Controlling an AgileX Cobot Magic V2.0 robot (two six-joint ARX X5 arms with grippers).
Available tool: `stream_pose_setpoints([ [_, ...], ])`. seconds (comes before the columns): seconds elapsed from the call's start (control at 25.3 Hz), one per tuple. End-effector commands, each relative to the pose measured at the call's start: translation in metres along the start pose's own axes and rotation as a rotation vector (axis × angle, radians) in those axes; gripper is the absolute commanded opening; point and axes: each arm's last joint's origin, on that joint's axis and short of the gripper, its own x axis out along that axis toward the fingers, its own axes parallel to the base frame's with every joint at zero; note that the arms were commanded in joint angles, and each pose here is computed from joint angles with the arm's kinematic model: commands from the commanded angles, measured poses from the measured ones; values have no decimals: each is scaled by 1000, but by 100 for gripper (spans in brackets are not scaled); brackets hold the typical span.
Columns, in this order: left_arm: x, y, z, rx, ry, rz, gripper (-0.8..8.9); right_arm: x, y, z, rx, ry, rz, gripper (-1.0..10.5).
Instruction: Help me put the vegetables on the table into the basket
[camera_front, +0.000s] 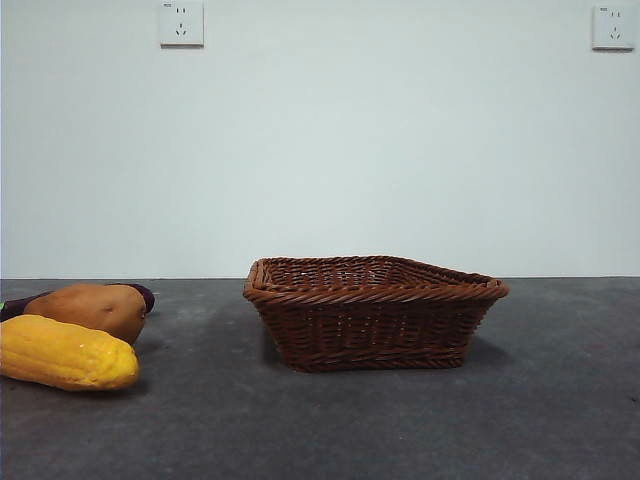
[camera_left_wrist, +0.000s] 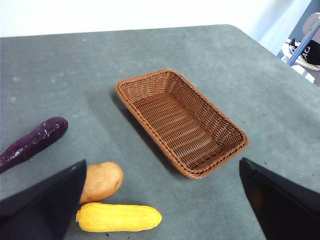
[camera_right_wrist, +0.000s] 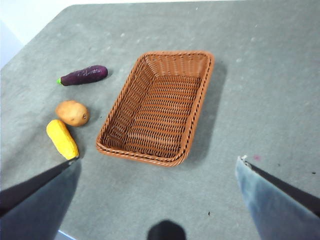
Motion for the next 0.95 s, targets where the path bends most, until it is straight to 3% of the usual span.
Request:
stream_pose_setpoints([
  [0.04, 3, 1, 2, 1, 8, 2, 665, 8, -5, 6, 10, 12, 8, 662],
  [0.4, 36, 18, 8, -88, 131, -4, 665, 107, -52, 49, 135, 168, 72, 661],
  [0.63, 49, 24, 9, -106, 167, -3, 665, 197, -62, 68, 103, 342, 16, 661],
  [0.95, 54, 27, 11, -107, 170, -2, 665, 302, -61, 57, 44, 488, -33, 659],
])
